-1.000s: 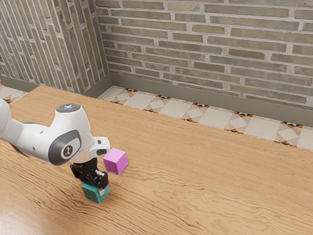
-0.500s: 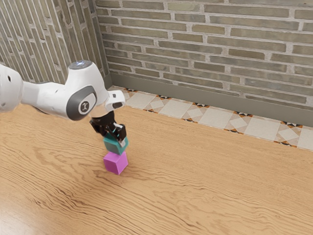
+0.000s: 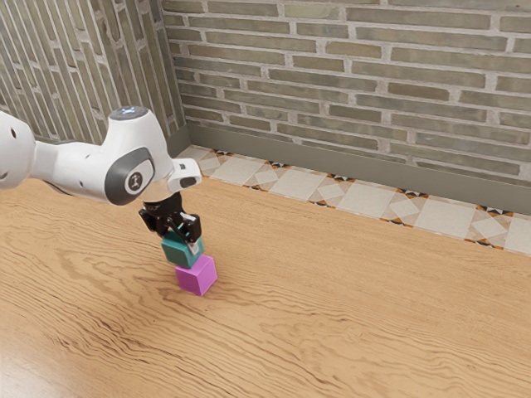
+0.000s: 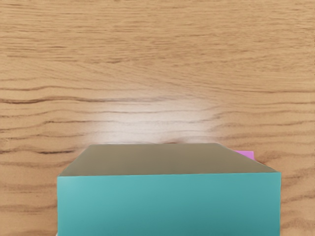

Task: Pick up the blue block with one arm, and put the blue block on the pink block with one arm

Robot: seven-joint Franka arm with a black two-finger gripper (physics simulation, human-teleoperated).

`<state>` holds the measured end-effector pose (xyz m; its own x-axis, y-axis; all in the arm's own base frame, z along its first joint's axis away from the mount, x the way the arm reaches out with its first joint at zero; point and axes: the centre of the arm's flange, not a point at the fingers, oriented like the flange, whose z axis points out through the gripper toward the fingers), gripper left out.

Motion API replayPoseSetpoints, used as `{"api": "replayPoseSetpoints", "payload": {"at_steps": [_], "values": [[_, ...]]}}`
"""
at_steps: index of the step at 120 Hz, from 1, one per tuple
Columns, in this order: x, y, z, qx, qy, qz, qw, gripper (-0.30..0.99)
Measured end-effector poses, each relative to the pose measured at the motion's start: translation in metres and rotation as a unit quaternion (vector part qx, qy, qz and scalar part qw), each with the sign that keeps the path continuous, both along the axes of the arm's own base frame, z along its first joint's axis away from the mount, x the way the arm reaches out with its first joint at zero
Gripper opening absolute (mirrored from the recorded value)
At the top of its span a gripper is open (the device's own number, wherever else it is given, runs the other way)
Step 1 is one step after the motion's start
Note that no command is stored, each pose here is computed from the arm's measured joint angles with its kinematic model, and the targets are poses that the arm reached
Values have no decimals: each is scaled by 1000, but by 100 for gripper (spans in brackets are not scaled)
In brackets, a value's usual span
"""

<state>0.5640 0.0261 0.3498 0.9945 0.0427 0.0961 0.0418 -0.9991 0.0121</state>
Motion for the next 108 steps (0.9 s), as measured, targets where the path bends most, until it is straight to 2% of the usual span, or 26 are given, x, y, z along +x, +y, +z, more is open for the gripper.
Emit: {"api": "replayPoseSetpoints", "payload": {"at_steps": [50,100,108], "values": [[-7,-17,0,-3,3,3,1000,21],[-7,-16,1,-19,4,9,1000,58],[-11,-16,32,-15,-18,8,1000,61]]}}
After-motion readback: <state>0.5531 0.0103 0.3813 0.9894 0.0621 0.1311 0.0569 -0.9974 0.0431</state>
